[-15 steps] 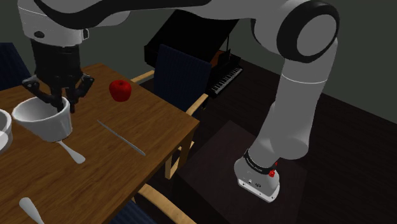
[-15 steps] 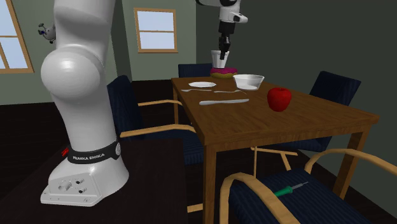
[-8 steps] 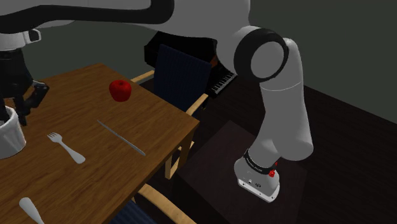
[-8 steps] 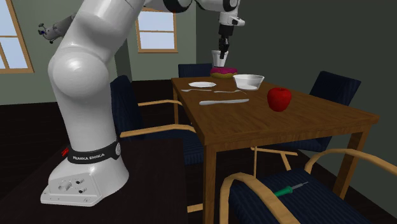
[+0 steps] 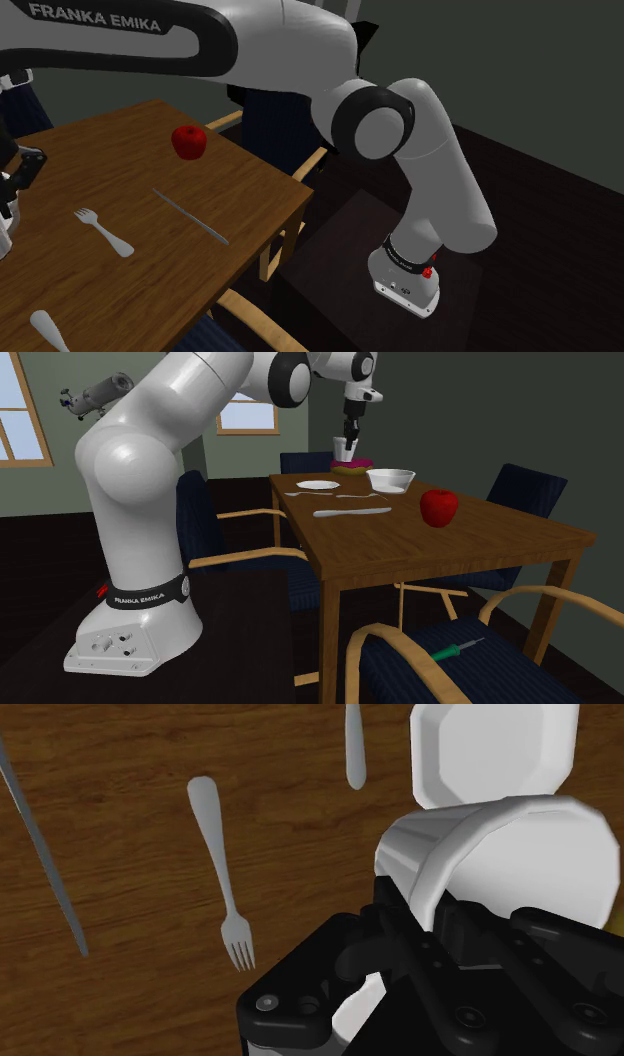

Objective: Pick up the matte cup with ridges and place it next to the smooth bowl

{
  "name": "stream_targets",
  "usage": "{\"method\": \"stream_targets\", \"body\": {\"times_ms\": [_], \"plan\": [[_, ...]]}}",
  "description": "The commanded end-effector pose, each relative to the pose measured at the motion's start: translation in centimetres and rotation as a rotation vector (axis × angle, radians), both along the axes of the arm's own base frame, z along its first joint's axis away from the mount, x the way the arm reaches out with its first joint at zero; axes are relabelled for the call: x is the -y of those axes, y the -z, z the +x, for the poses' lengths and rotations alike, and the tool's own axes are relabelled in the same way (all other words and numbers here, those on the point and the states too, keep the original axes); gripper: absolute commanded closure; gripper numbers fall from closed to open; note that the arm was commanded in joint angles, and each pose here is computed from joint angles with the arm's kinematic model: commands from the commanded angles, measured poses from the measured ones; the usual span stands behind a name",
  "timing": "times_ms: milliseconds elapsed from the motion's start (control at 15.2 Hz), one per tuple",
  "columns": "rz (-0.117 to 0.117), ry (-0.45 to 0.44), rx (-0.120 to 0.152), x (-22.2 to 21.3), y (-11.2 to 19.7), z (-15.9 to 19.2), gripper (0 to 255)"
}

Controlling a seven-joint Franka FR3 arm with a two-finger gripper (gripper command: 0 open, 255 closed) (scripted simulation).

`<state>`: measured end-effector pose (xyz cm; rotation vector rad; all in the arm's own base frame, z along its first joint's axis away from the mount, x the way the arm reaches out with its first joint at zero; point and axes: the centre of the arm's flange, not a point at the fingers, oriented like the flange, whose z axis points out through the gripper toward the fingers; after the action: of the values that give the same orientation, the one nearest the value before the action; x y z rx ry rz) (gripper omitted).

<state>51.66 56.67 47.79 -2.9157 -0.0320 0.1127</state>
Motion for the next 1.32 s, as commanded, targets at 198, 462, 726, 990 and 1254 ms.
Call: {"method": "stream_targets", "body": {"times_ms": [198,462,726,990,1254], "plan": [[0.001,0.0,0.001,-0.1,2.6,0.1,255],[0.001,0.0,0.001,-0.1,4.7,0.1,255],[0.001,0.0,0.001,-0.1,6.8,0.1,255],[0.001,0.0,0.001,-0.1,9.0,0.1,255],[0.001,0.0,0.001,-0.1,11.1,0.1,255]]}}
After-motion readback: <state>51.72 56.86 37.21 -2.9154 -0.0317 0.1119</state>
